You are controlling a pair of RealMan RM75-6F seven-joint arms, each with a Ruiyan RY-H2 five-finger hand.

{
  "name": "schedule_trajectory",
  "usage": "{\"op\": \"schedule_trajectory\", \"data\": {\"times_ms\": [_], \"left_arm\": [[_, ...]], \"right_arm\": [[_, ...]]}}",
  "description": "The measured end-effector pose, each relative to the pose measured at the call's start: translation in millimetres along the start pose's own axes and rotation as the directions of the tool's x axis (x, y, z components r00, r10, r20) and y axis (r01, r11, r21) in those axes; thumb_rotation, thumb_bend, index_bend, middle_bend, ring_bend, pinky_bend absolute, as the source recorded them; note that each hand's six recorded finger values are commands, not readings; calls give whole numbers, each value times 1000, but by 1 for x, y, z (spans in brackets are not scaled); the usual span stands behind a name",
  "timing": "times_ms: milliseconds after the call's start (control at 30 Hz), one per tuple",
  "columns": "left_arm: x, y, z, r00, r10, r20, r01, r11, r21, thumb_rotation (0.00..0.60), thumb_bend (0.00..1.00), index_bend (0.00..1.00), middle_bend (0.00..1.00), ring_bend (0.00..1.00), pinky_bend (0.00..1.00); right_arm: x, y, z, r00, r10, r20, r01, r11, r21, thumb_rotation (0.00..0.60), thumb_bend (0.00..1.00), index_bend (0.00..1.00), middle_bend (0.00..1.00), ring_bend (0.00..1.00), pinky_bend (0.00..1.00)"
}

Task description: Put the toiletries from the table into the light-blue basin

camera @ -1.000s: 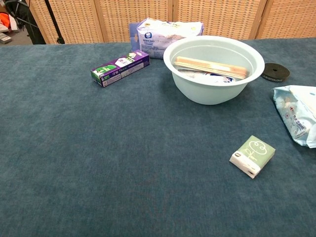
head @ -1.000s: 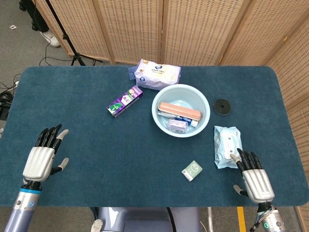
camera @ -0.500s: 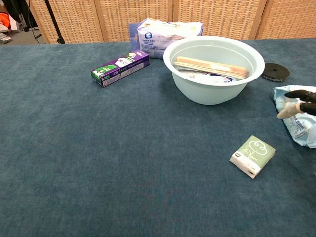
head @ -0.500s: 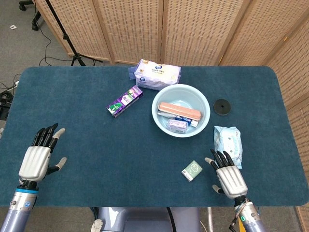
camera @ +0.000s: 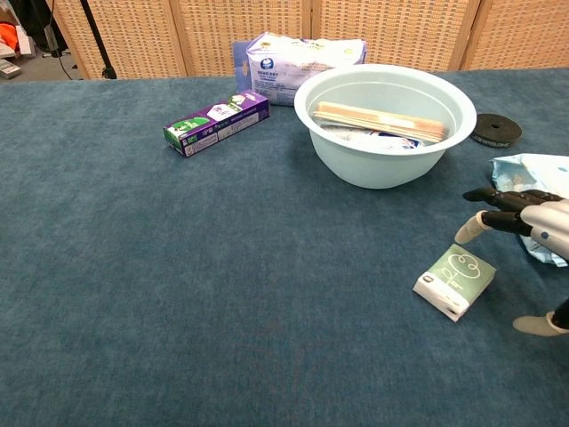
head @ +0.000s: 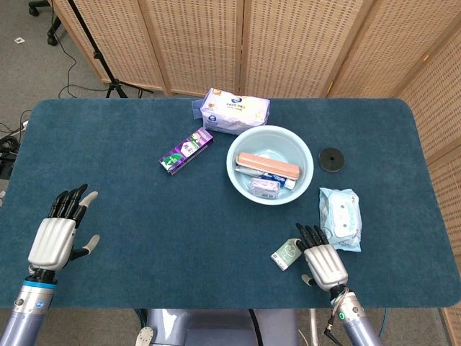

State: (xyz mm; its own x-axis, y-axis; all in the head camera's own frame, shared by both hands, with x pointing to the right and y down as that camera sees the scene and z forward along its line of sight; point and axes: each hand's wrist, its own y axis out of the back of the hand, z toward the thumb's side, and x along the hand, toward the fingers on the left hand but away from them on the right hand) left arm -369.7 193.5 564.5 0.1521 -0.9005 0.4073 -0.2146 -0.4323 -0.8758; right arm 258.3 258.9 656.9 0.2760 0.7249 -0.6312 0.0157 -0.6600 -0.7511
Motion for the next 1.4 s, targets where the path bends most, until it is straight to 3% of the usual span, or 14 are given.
{"op": "schedule_trajectory", "data": {"times_ms": [433, 700, 1000, 1400], "left_arm": [[-1, 2, 0, 1000, 5, 7, -5, 1000, -15, 600, 279, 107, 0, 0, 12], [-4, 4, 2, 1000, 8, 10, -8, 1000, -25, 600, 279, 107, 0, 0, 12], [-4, 6, 2, 1000, 9, 7, -9, 999, -32, 600, 278, 108, 0, 0, 12], [-3, 9, 0, 1000, 17, -1, -17, 999, -45, 600, 279, 108, 0, 0, 12]], "right_arm": [[-18, -10, 9, 999, 32, -15, -32, 999, 24, 600, 182, 297, 0, 0, 0], [-25, -17, 7, 999, 32, -8, -32, 999, 37, 600, 196, 394, 34, 0, 3], [-26, -15, 8, 1000, -16, -23, 17, 998, 53, 600, 208, 539, 162, 62, 143], [-24, -3, 10, 998, -61, -31, 63, 995, 74, 600, 231, 573, 198, 97, 180]]}}
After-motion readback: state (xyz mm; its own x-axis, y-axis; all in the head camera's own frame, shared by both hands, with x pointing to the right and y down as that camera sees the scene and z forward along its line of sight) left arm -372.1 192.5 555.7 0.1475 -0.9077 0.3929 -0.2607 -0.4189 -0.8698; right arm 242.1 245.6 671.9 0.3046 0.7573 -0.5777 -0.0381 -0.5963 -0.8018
